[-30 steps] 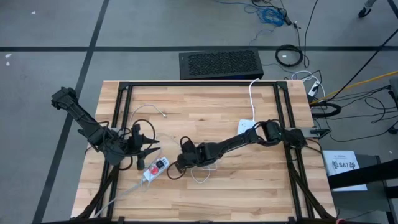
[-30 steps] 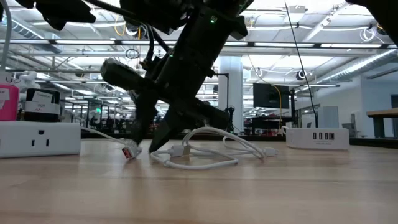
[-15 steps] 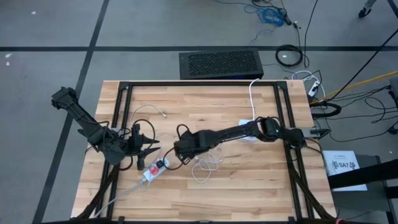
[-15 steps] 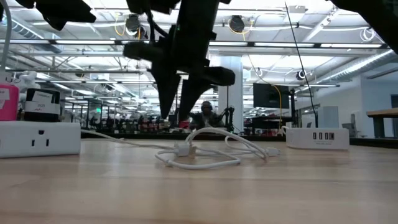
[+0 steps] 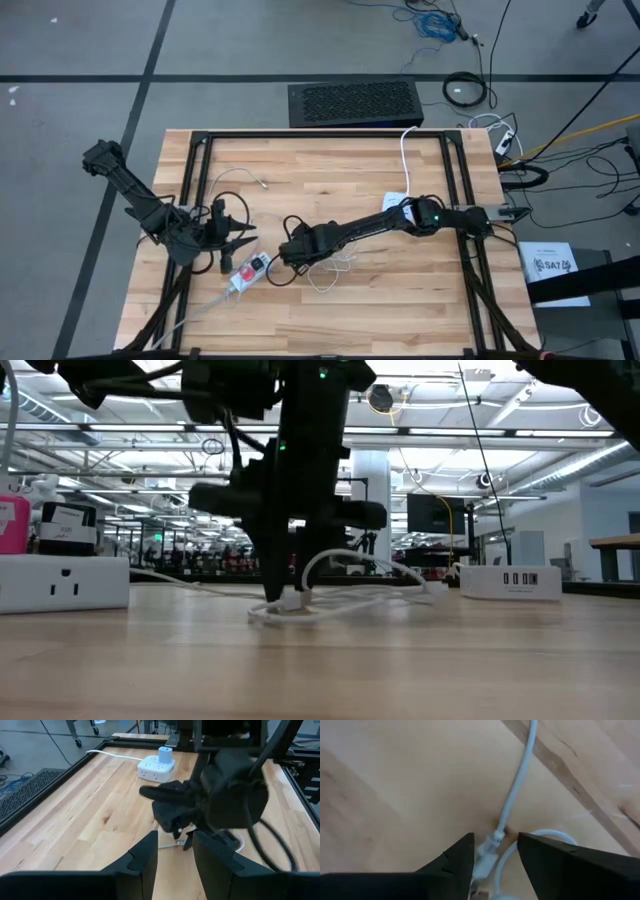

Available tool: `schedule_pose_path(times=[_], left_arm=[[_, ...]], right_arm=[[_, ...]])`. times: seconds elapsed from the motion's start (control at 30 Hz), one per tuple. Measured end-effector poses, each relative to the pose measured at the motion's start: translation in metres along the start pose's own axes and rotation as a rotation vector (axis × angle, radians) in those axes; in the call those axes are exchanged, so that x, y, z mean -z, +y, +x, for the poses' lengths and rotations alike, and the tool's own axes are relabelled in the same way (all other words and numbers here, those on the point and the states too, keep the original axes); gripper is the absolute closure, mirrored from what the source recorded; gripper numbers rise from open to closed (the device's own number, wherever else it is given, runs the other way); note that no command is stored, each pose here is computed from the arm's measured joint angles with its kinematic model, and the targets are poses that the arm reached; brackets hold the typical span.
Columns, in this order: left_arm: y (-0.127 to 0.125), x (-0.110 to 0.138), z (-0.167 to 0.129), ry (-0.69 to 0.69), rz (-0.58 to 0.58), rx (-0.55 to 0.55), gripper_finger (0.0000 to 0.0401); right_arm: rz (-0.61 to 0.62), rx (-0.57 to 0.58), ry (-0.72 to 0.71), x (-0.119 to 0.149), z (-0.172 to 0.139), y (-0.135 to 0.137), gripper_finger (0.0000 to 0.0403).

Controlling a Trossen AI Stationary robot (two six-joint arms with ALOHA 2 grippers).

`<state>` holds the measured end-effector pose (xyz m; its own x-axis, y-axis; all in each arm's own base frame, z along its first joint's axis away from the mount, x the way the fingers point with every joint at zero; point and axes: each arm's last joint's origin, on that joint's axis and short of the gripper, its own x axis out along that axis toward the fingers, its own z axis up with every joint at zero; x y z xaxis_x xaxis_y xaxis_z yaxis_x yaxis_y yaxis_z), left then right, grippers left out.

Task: Insert USB
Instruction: Insert the top right white cable charger into the black adapter charger

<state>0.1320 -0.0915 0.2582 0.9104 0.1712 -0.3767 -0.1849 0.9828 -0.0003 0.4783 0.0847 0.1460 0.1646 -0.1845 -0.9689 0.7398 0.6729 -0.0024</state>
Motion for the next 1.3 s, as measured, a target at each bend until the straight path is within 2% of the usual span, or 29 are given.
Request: schedule_pose_path(times=[0.17, 0.4, 0.53, 0.7, 0.9, 1.03, 1.3], left_arm=[[0.000, 0.001, 0.000, 0.005, 0.006, -0.004, 0.0272], [0.001, 0.001, 0.000, 0.006, 0.011, -0.012, 0.0272], [0.001, 0.001, 0.000, 0.004, 0.004, -0.013, 0.0272], [0.000, 0.001, -0.002, -0.018, -0.012, -0.034, 0.0278], [-0.009, 0.000, -0.012, -0.089, -0.026, -0.014, 0.0339], [-0.015, 0.001, -0.021, -0.128, -0.023, 0.001, 0.0388], [-0.024, 0.001, -0.037, -0.217, -0.045, -0.001, 0.0394]], right_arm=[[-0.005, 0.010, -0.010, -0.002, 0.003, -0.001, 0.0285], [-0.078, 0.010, -0.031, -0.004, 0.002, -0.001, 0.0392], [-0.128, -0.022, -0.042, -0.008, -0.006, 0.003, 0.0392], [-0.208, -0.084, -0.119, -0.019, -0.030, 0.012, 0.0400], [-0.308, -0.122, -0.275, -0.025, -0.065, 0.025, 0.0402], [-0.367, -0.137, -0.377, -0.022, -0.076, 0.036, 0.0402], [-0.415, -0.199, -0.562, -0.022, -0.088, 0.054, 0.0403]])
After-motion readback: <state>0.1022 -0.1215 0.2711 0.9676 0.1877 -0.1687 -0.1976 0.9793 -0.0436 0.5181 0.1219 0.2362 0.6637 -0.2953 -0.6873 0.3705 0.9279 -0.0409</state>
